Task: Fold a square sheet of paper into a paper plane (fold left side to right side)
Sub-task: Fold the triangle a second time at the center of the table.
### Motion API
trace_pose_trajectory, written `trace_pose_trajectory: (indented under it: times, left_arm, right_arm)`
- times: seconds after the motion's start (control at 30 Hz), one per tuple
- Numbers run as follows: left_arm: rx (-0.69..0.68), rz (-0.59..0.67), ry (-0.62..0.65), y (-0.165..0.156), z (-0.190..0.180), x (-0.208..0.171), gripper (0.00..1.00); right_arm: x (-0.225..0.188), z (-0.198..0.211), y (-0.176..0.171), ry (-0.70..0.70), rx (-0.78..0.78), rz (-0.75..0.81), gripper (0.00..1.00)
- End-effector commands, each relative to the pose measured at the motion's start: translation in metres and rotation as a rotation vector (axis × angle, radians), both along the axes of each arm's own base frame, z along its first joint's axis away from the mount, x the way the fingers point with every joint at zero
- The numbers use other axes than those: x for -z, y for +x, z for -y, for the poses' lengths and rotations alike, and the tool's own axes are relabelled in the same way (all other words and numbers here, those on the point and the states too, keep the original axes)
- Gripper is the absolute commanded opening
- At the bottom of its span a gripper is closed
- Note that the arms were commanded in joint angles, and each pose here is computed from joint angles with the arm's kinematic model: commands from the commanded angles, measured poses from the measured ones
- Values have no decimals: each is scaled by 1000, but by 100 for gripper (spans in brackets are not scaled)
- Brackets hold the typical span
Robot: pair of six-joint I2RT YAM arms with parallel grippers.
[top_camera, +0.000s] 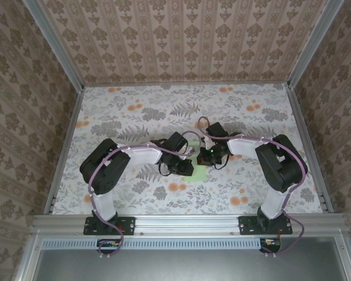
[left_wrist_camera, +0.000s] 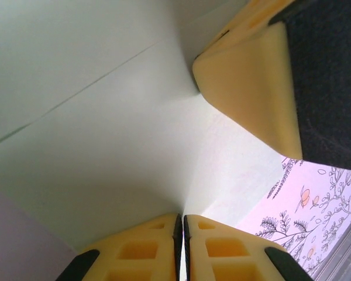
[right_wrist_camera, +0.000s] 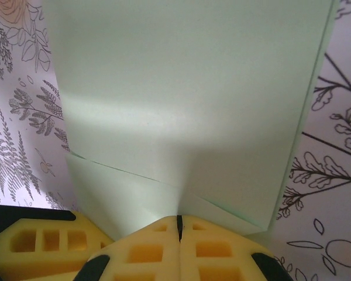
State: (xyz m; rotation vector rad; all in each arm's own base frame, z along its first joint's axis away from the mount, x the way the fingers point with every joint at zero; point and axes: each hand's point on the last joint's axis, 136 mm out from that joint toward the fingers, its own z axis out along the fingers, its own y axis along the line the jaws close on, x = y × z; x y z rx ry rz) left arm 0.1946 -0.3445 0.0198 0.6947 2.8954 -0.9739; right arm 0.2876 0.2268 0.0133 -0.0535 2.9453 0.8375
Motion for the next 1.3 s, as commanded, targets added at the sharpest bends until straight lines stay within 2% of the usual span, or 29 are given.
trace_pose_trajectory:
  times: [0.0, 0.53, 0.8, 1.13, 1.27]
  left_arm:
    - [18, -21, 41, -12, -17, 8, 13]
    - [84, -54, 28, -40, -34, 4, 13]
    - [74, -56, 65, -46, -47, 10, 12]
    - [48, -26, 54, -40, -54, 1, 12]
    - [3, 29, -31, -23, -50, -24, 20]
  right_arm:
    - [26, 24, -17, -140, 2, -83, 0]
    - [30, 29, -17, -174, -5, -102, 0]
    - [30, 29, -17, -172, -5, -103, 0]
    - [22, 23, -12, -138, -3, -70, 0]
    - [-3, 13, 2, -63, 11, 23, 5]
